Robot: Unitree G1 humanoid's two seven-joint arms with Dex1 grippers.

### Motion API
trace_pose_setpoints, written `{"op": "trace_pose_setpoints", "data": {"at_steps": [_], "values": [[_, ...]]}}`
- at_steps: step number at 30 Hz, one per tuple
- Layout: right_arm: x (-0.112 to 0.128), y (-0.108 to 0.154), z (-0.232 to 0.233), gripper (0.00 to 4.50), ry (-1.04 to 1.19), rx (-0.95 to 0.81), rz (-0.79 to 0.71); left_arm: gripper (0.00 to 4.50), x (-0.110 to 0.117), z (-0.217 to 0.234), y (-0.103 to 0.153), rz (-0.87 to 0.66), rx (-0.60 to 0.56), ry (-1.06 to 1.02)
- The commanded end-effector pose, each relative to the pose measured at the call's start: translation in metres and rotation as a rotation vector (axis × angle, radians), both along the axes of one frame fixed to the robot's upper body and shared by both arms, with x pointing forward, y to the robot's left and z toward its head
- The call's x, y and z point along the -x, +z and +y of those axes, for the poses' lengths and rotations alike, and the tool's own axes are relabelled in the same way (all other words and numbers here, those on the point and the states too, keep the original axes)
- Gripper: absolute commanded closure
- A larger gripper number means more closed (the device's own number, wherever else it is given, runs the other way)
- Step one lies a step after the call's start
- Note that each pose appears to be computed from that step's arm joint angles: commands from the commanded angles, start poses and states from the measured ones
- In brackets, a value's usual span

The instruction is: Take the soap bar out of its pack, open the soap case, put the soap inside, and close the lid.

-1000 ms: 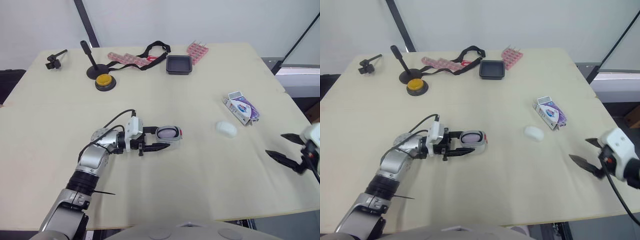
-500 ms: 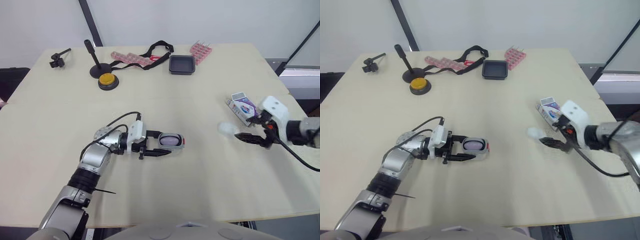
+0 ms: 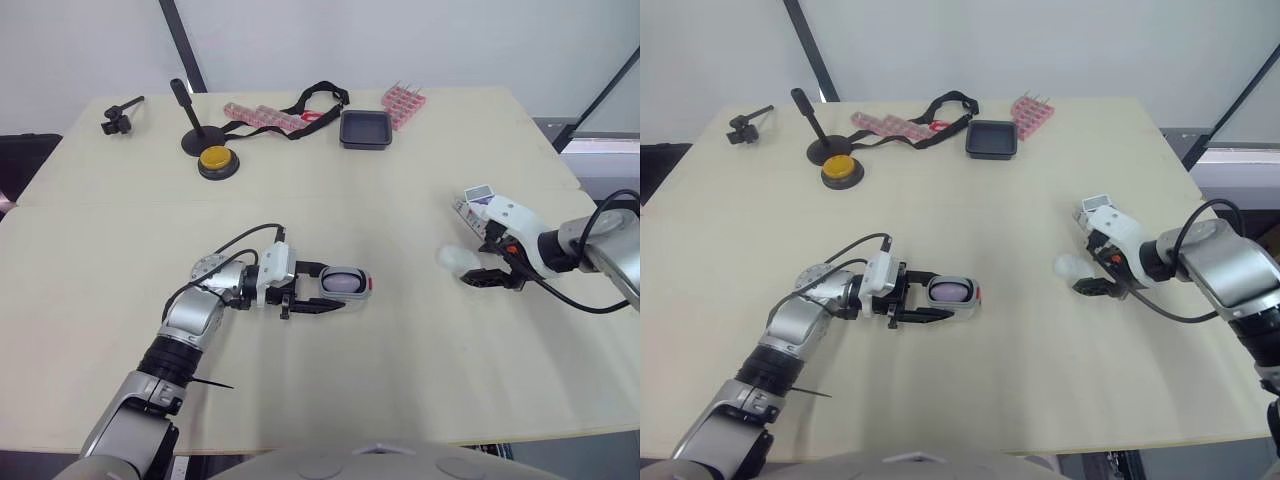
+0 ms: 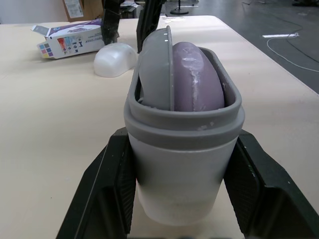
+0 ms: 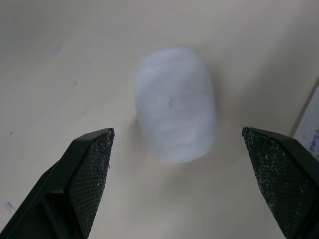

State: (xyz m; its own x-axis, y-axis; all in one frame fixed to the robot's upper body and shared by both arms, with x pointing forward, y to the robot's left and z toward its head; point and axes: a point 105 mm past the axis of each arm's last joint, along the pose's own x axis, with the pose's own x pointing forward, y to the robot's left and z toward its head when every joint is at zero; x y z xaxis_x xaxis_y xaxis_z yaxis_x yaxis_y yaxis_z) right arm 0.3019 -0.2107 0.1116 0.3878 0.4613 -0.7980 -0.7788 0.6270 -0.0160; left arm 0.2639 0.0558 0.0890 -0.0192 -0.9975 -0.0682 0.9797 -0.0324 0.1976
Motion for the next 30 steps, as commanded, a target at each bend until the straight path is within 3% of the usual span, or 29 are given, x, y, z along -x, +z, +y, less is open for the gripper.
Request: {"op": "trace_pose_setpoints", "data": {"at_steps": [1,13,14,20,30], "values": [[-0.003,0.002,0.002,0.07,0.033,0.019,-0.019,2.55,0.001,0.0,0.008,-0.033,0.023,-0.002],[-0.008,-0.004,0.009,0.07,0.042,0.006,-0.01,2.55,0.002,0.0,0.008,-0.031,0.019,0.009],[-0.008,-0.004,0.008,0.63,0.044,0.012,-0.012,2.55,0.002,0.0,0.008,-0.032,0.019,0.01],[-0.012,-0.002,0.009,2.54,0.044,0.012,-0.034,2.55,0.001,-0.001,0.009,-0.031,0.02,0.014],[-0.012,0.012,0.014,2.55,0.156,0.043,-0.085,2.55,-0.001,-0.001,0.009,-0.024,0.023,0.024]]}}
